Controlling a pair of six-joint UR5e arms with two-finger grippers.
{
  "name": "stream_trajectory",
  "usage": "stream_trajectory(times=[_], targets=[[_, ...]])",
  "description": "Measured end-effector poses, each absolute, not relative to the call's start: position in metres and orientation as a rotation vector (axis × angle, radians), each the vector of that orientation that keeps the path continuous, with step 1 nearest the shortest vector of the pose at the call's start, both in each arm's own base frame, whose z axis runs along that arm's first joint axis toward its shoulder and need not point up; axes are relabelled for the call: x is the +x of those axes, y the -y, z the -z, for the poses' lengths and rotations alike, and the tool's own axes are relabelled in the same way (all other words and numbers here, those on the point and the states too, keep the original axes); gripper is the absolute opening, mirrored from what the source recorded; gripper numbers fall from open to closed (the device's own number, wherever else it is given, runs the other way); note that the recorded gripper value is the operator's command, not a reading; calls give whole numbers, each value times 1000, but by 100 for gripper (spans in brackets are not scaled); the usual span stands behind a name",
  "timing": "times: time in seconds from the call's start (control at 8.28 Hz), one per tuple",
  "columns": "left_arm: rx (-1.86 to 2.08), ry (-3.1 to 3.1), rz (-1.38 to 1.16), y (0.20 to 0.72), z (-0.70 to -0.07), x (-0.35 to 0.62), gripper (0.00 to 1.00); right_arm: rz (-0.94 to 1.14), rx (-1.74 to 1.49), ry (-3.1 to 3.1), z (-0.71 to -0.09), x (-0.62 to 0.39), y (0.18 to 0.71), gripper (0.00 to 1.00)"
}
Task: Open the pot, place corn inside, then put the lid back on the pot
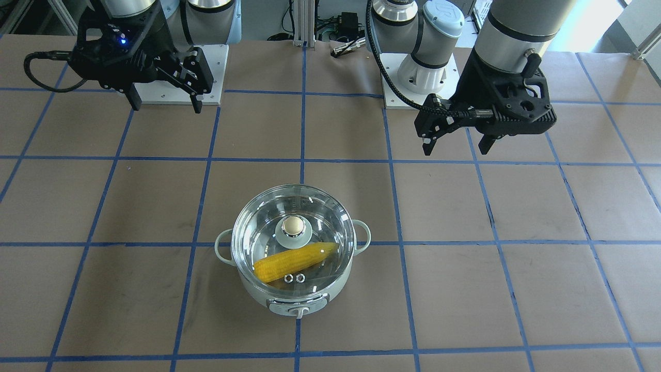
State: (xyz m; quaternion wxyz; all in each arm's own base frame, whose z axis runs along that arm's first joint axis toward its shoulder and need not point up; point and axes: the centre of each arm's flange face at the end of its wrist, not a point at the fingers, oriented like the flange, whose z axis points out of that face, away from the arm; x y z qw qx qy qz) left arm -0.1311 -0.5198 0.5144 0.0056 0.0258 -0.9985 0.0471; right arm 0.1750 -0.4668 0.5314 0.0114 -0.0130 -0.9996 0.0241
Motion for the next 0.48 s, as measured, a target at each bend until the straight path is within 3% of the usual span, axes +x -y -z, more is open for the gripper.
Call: stream_trajectory(times=[0.48], targets=[[79,3124,-153,520,-515,-131,100,-72,-19,3119,-531,173,466,100]])
